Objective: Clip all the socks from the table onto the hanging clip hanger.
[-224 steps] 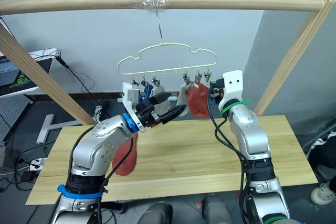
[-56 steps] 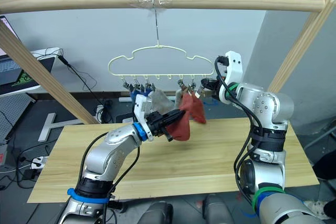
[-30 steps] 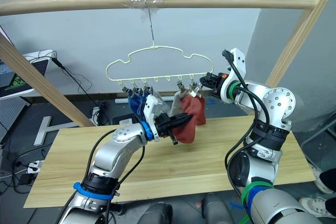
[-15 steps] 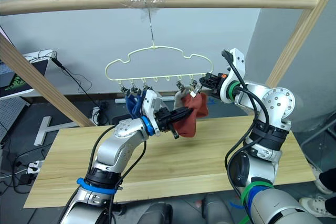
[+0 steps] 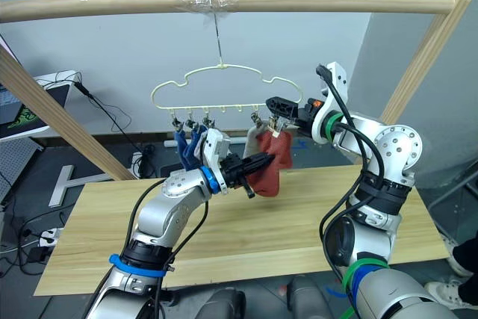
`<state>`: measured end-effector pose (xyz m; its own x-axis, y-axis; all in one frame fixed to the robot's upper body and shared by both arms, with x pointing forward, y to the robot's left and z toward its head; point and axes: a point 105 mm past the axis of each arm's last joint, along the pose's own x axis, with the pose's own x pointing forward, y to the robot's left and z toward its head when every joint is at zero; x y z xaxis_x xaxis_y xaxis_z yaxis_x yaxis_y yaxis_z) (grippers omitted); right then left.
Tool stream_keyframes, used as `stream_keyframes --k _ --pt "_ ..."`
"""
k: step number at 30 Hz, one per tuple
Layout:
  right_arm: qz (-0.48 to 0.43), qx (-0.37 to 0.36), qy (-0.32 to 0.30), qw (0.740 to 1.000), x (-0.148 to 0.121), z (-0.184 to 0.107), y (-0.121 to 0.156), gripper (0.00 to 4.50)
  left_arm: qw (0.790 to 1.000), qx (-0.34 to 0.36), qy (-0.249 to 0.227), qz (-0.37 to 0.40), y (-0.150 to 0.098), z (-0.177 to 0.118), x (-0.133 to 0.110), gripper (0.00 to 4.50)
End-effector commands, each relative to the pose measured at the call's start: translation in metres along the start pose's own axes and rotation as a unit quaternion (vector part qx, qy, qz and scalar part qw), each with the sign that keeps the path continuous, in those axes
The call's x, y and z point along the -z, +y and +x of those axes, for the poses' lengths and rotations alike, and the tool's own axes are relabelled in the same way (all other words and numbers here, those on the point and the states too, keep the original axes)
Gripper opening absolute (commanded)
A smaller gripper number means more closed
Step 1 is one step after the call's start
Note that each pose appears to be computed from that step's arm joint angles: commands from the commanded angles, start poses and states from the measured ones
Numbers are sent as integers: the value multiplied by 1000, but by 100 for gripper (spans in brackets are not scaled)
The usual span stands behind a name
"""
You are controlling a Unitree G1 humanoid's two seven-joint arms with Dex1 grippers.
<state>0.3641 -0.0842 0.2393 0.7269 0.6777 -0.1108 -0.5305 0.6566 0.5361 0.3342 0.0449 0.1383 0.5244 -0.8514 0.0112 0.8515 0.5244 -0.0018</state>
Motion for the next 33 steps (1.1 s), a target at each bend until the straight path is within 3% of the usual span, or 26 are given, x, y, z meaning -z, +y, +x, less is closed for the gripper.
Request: stream_keyframes --k 1,12,18,22,26,29,31,33 --pt "-29 -14 -45 998 -17 -8 7 449 999 21 -25 5 -8 2 -15 23" --pt "-61 14 -46 997 -10 -13 -9 450 999 30 -12 -7 -12 -3 -7 303" --pt "-110 32 -38 993 -3 -19 -21 450 1000 -1 6 1 -2 -20 2 449" --pt "-157 60 -27 985 4 -28 -36 450 999 -35 16 6 10 -36 6 449" --pt "-251 106 -15 962 19 -52 -70 450 987 -151 53 14 49 -96 16 449" --pt "-300 123 -19 946 20 -60 -81 450 977 -201 73 20 65 -120 19 449" --pt "-371 119 3 921 32 -67 -88 450 968 -231 89 38 73 -143 20 449" --pt "-369 113 14 922 45 -73 -94 450 954 -278 100 48 86 -171 17 449"
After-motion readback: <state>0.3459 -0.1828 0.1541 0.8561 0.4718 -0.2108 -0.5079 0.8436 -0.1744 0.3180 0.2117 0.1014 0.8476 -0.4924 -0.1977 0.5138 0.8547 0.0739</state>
